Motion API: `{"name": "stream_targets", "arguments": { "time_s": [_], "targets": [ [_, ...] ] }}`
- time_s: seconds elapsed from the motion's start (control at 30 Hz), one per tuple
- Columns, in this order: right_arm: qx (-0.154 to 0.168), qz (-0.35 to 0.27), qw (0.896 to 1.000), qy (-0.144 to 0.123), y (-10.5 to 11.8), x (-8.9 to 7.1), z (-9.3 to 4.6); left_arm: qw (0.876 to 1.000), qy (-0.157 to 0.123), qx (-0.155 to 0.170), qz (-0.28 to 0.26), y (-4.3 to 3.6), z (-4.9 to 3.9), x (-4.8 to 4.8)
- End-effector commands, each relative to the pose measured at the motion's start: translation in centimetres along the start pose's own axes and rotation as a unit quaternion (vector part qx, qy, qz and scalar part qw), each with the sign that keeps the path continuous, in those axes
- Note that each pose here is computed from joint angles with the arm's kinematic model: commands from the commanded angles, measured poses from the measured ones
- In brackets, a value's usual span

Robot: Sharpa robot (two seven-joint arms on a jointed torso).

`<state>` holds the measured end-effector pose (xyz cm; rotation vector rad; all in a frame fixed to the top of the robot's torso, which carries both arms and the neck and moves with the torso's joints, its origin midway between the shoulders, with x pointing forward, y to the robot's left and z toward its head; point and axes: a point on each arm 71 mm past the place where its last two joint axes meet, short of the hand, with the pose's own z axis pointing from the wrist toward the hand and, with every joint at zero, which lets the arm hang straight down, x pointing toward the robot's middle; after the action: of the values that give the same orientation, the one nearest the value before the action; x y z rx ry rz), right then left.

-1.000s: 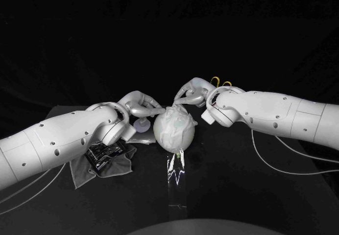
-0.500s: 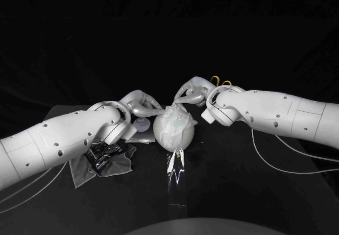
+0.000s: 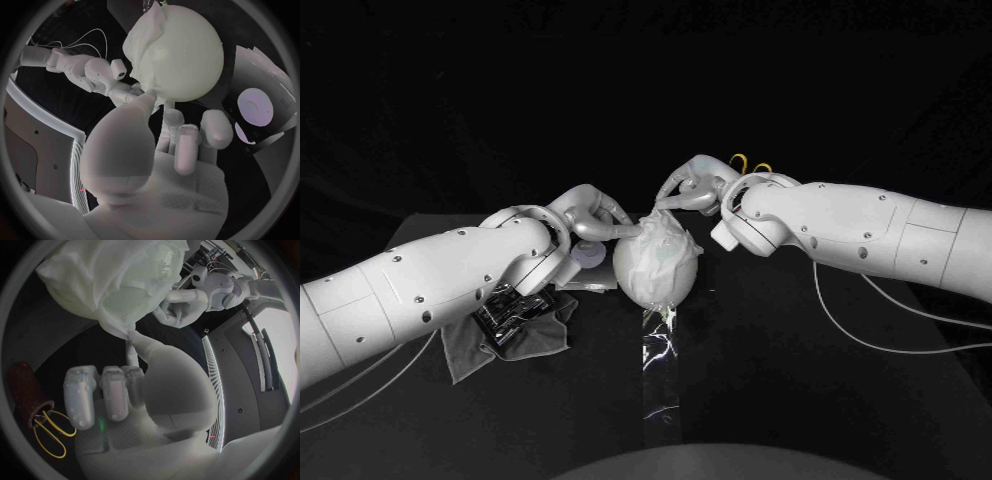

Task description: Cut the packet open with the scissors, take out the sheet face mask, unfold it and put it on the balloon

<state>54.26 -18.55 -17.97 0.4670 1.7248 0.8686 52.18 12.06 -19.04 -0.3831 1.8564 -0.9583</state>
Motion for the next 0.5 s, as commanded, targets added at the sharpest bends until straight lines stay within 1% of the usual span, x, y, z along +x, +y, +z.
{"name": "stream_targets", "arguments": {
  "time_s": [0.03, 0.2, 0.5],
  "targets": [
    [-0.003, -0.002, 1.000, -0.001, 0.08, -0.04, -0.01, 1.000, 0.002, 0.006, 0.018, -0.39, 0.06, 0.27],
    [-0.003, -0.002, 1.000, -0.001, 0.07, -0.04, -0.02, 1.000, -0.002, 0.015, 0.018, -0.62, 0.10, 0.31],
    [-0.001, -0.002, 1.000, 0.002, -0.01, -0.07, -0.10, 0.999, -0.024, 0.038, -0.002, -1.03, 0.13, 0.04]
  ]
}}
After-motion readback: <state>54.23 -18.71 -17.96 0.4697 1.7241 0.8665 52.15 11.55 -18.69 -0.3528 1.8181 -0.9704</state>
